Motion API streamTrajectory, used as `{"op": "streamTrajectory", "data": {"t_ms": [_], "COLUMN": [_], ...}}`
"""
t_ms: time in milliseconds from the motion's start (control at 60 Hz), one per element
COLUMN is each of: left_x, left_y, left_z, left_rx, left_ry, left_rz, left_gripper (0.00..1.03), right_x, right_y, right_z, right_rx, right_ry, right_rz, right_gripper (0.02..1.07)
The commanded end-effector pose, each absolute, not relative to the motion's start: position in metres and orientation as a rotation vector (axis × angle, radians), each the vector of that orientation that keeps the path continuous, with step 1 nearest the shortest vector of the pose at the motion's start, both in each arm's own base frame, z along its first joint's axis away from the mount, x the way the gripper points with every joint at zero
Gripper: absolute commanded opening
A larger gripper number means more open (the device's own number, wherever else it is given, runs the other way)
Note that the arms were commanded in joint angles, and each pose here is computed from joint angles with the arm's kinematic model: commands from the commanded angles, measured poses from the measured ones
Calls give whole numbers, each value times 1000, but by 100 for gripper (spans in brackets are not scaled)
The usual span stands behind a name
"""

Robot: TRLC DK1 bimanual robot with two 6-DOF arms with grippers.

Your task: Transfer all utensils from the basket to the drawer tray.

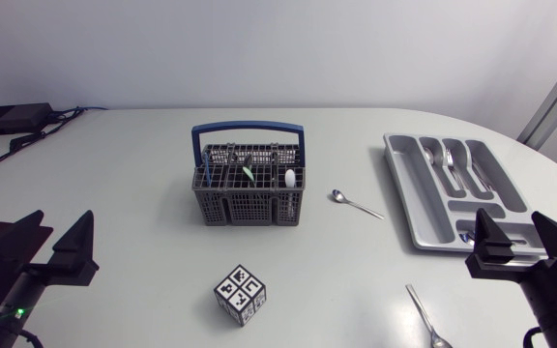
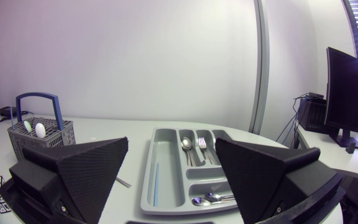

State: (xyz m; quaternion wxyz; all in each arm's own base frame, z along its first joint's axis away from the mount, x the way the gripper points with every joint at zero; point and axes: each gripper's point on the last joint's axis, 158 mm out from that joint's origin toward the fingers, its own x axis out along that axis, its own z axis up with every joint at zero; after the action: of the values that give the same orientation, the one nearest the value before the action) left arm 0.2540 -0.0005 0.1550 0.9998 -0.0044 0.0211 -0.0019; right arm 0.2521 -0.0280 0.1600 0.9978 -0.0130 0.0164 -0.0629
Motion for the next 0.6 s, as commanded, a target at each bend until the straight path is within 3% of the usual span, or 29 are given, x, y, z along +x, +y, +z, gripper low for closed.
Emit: {"op": "streamTrajectory", "data": {"t_ms": [0, 433, 583], "left_x": [253, 271, 290], "left_y": [2, -6, -14], "left_z": [162, 206, 194], "left_rx": [-37, -72, -91], "left_ry": [34, 132, 314], "left_rz": [7, -18, -32], "left_gripper": [98, 98, 98], "right_x": [253, 260, 276], "right_y": [-25, -15, -3], "right_z": [157, 192, 191], "right_rx": [-11, -17, -24], "right_ry": [32, 58, 155], "right_rz": [-114, -74, -30], "right_gripper": [103, 103, 103]}}
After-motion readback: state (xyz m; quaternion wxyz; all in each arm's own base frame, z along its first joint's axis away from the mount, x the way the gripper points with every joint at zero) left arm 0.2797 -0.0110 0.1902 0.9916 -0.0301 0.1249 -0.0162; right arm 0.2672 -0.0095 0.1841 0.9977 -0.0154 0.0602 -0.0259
